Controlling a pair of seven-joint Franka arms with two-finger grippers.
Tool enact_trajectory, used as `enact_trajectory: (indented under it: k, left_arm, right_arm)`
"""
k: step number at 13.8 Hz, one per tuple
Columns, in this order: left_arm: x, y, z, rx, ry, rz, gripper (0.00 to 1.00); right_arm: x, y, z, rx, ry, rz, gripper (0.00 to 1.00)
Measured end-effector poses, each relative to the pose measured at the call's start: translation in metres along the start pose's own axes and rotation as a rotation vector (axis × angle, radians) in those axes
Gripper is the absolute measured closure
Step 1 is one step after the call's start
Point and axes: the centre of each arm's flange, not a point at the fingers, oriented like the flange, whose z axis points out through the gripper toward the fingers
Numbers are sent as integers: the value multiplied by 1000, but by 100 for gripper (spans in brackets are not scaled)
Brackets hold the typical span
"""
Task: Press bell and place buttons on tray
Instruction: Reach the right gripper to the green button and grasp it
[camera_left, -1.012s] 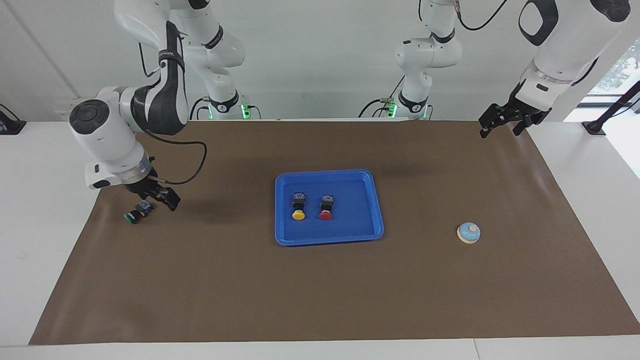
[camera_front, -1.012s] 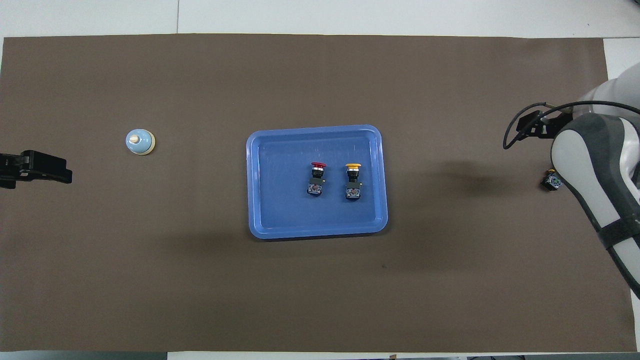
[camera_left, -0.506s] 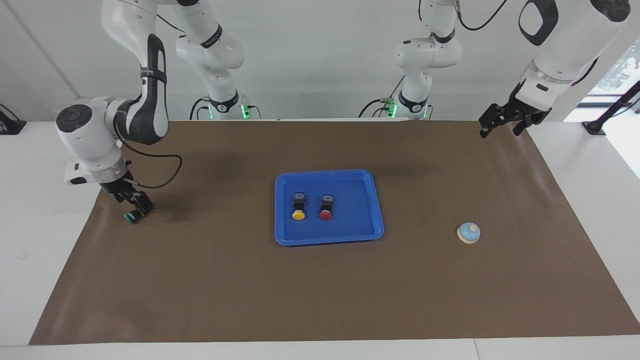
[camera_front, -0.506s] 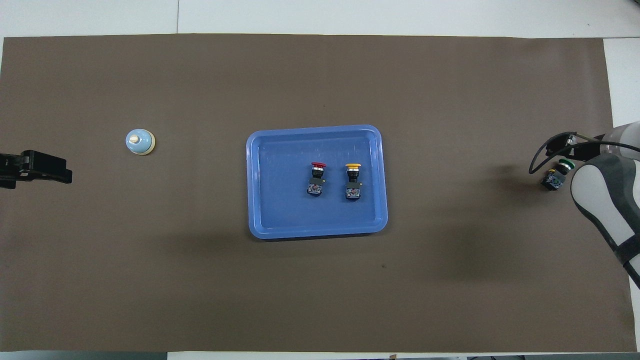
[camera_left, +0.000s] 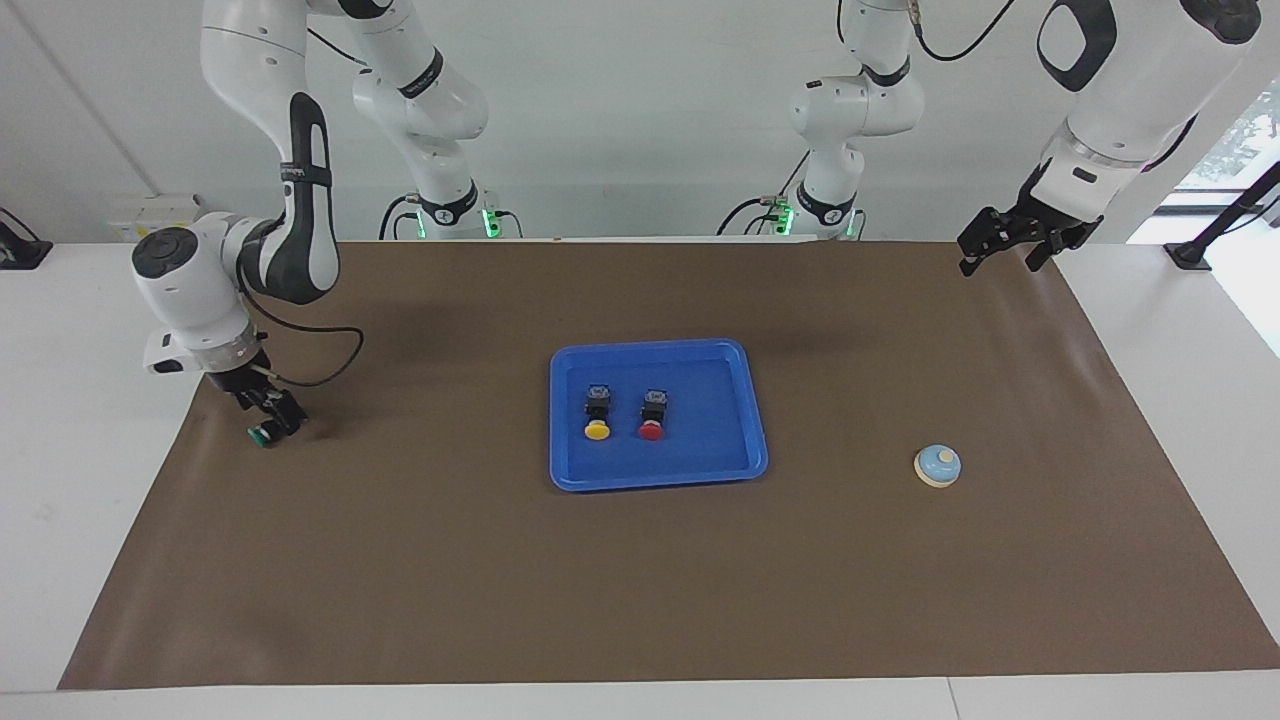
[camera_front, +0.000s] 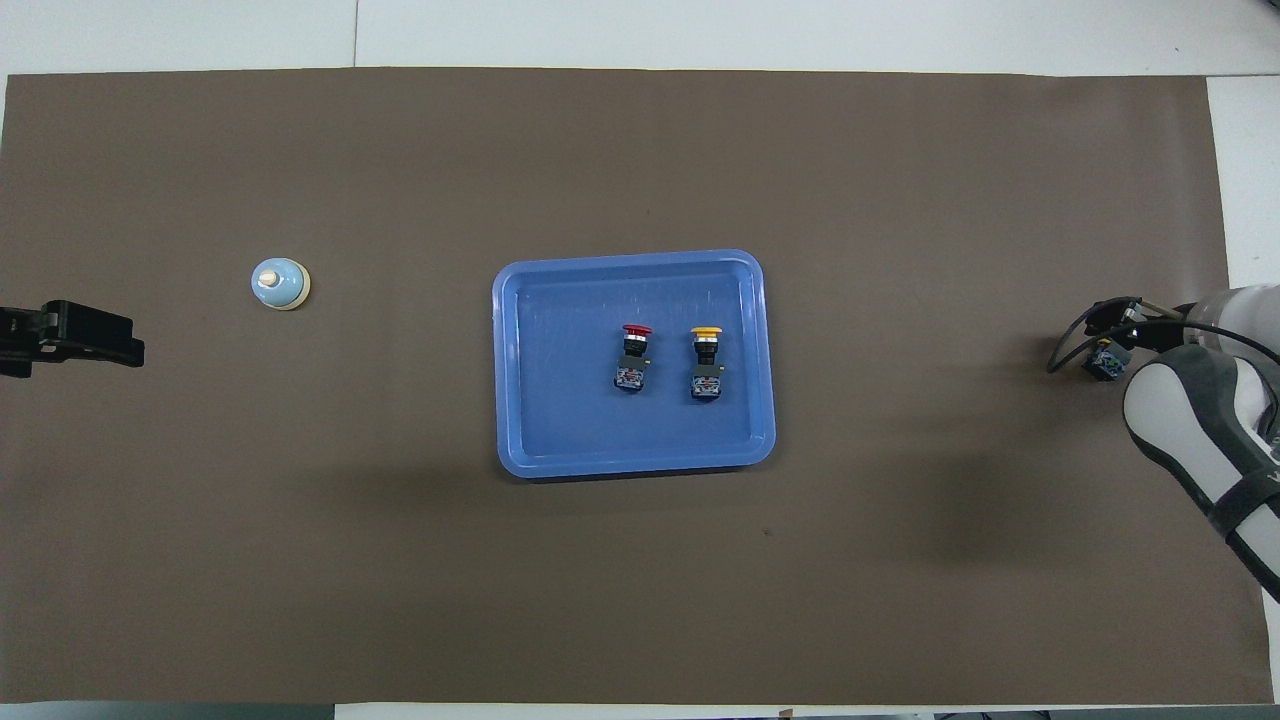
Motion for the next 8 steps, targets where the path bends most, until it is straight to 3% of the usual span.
enact_trajectory:
  k: [5,8]
  left_arm:
    - [0,0,0,0,0,0,0]
    - [0,0,0,0,0,0,0]
  right_arm:
    - [-8,-5,10,3,-4,10,4]
    - [-8,-5,11,2,-6,9,39]
